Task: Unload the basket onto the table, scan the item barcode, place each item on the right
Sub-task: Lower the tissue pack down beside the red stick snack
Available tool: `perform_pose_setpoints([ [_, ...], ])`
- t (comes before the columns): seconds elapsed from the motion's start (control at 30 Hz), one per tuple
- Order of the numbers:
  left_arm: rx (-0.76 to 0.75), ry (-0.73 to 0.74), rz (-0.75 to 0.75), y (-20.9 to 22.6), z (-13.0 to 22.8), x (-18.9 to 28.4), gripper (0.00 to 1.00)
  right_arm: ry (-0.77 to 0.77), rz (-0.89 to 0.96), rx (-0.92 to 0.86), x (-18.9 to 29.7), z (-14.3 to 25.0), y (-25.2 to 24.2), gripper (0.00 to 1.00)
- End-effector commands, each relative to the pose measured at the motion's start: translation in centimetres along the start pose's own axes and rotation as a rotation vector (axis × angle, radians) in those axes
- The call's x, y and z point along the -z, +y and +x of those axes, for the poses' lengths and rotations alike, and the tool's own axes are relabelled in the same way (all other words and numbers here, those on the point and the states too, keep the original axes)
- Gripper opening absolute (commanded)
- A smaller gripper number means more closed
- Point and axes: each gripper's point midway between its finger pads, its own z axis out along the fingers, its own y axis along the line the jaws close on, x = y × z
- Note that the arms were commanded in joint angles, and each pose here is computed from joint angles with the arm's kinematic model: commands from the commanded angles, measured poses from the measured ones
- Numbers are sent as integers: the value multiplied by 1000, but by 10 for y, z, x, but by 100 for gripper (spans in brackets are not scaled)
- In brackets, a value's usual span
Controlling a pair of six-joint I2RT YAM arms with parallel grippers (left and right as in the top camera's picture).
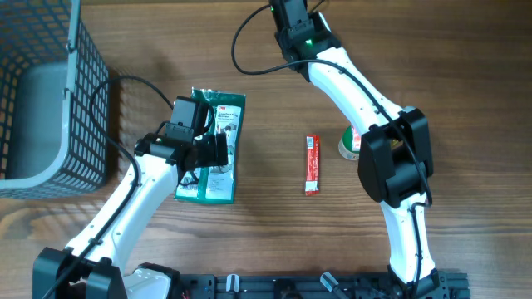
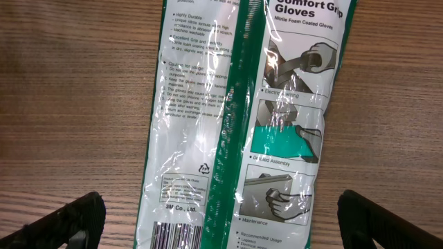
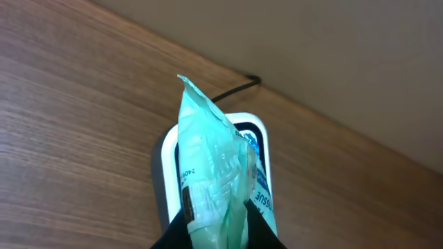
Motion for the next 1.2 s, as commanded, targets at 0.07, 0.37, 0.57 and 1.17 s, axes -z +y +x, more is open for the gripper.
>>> perform_pose_setpoints([
  [0.07,-6,-5,-10,3,-3,-1,100,-8,-51,-46,3,-2,10,4],
  [0.37,-6,-5,-10,3,-3,-1,100,-84,-230,-134,140,-42,-35,4],
  [0.57,-6,-5,-10,3,-3,-1,100,431,-711,-212,214,66,35,5],
  [1.17,-6,-5,-10,3,-3,-1,100,831,-752,-262,170,227,103,8],
])
